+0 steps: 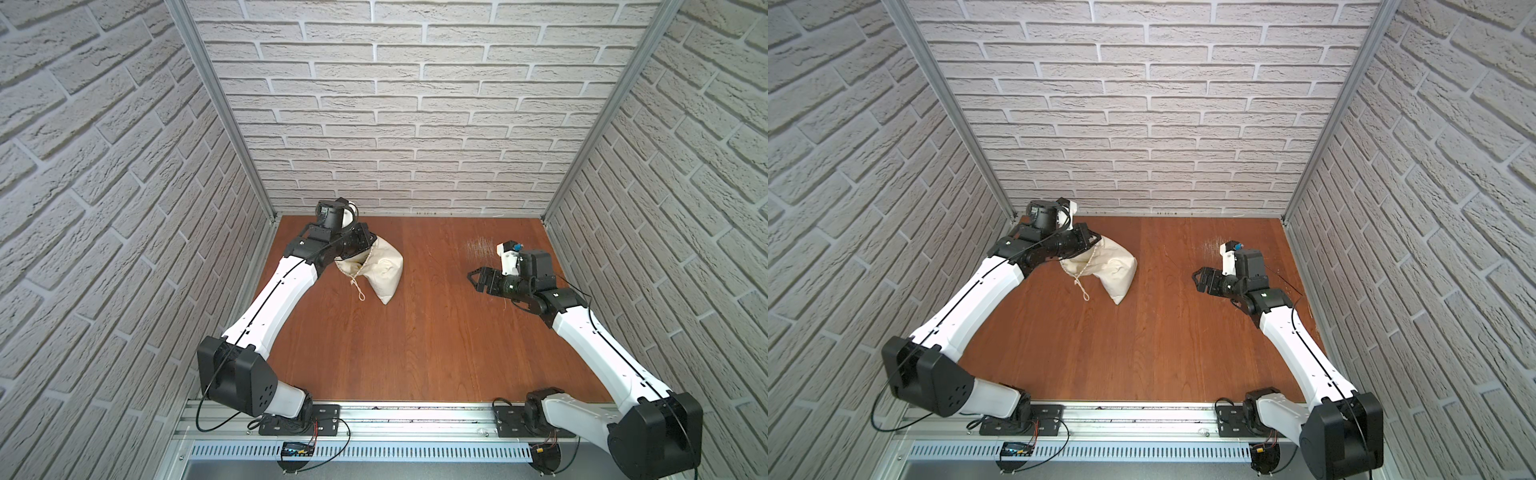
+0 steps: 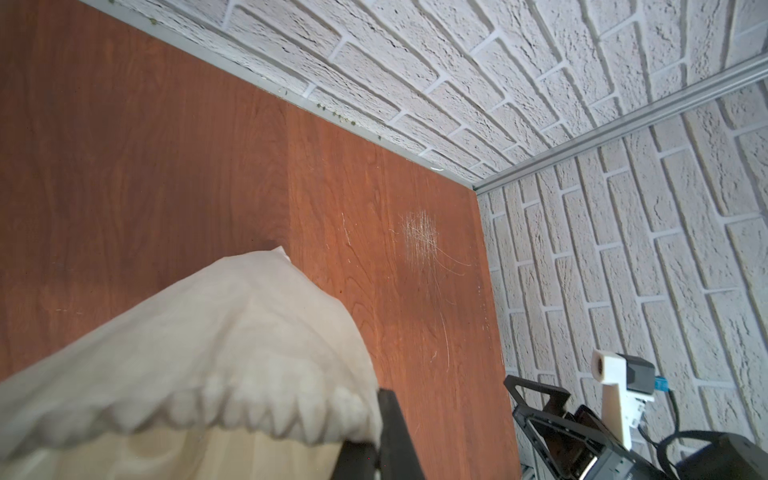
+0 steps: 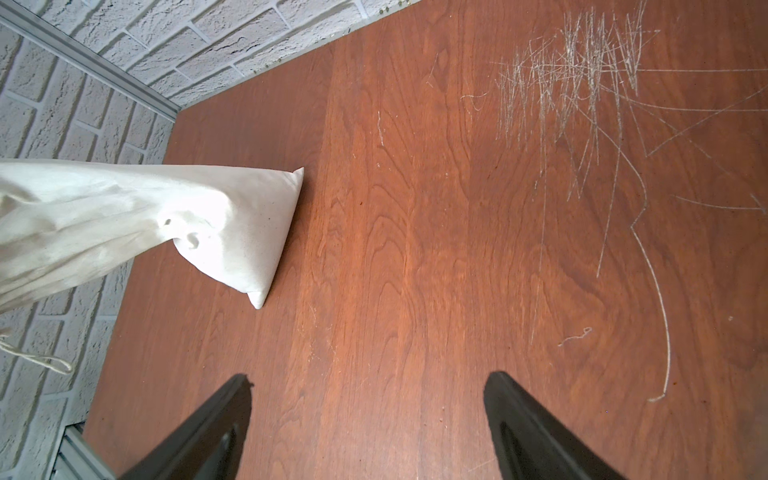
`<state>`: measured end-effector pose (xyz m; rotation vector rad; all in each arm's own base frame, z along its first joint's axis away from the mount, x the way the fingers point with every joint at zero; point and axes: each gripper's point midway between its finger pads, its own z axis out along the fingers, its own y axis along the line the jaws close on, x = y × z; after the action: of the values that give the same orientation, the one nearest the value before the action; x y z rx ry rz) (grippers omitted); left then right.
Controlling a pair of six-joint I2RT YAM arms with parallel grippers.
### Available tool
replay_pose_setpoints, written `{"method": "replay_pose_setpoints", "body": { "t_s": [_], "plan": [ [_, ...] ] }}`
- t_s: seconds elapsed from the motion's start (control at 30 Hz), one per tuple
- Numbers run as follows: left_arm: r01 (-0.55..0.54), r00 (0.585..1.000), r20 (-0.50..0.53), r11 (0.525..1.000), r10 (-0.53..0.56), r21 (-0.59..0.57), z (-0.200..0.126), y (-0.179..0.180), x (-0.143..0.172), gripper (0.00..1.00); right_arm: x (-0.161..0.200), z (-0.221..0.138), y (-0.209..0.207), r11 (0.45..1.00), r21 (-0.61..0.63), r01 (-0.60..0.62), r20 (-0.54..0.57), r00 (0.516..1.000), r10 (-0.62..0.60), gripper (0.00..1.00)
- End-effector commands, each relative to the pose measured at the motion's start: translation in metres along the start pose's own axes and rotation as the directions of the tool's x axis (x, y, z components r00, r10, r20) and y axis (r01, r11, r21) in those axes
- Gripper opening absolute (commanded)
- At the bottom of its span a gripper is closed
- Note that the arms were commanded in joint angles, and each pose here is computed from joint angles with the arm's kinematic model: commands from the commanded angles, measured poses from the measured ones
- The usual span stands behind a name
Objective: Close the soil bag
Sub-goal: Pick up the soil bag from the center of the board.
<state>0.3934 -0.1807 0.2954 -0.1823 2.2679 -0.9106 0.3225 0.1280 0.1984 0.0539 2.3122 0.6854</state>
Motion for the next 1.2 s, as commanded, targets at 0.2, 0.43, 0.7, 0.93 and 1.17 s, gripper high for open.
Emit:
{"method": "replay_pose_setpoints", "body": {
  "t_s": [0.2, 0.43, 0.7, 0.93, 1.17],
  "plan": [
    [-0.089, 0.996, 0.007, 0.992, 0.088, 0.093, -0.014, -0.052, -0.004, 0.00, -0.007, -0.016, 0.022, 0.996, -0.082, 0.020, 0.053, 0.998, -0.016, 0.91],
    [-0.105, 0.994, 0.008, 0.988, 0.105, 0.110, -0.015, -0.070, -0.006, 0.00, -0.006, -0.025, 0.028, 0.994, -0.108, 0.024, 0.063, 0.998, -0.017, 0.91],
    [-0.122, 0.992, 0.049, 0.984, 0.117, 0.128, -0.023, -0.095, -0.008, 0.00, -0.007, -0.043, 0.050, 0.979, -0.200, 0.045, 0.080, 0.996, -0.029, 0.88],
    [-0.153, 0.988, 0.053, 0.975, 0.147, 0.162, -0.019, -0.124, -0.002, 0.00, -0.008, -0.059, 0.076, 0.958, -0.271, 0.099, 0.096, 0.993, -0.075, 0.87],
    [-0.157, 0.988, 0.022, 0.968, 0.156, 0.197, 0.000, -0.150, 0.009, 0.00, -0.002, -0.067, 0.078, 0.954, -0.278, 0.112, 0.096, 0.991, -0.089, 0.88]
  ]
}}
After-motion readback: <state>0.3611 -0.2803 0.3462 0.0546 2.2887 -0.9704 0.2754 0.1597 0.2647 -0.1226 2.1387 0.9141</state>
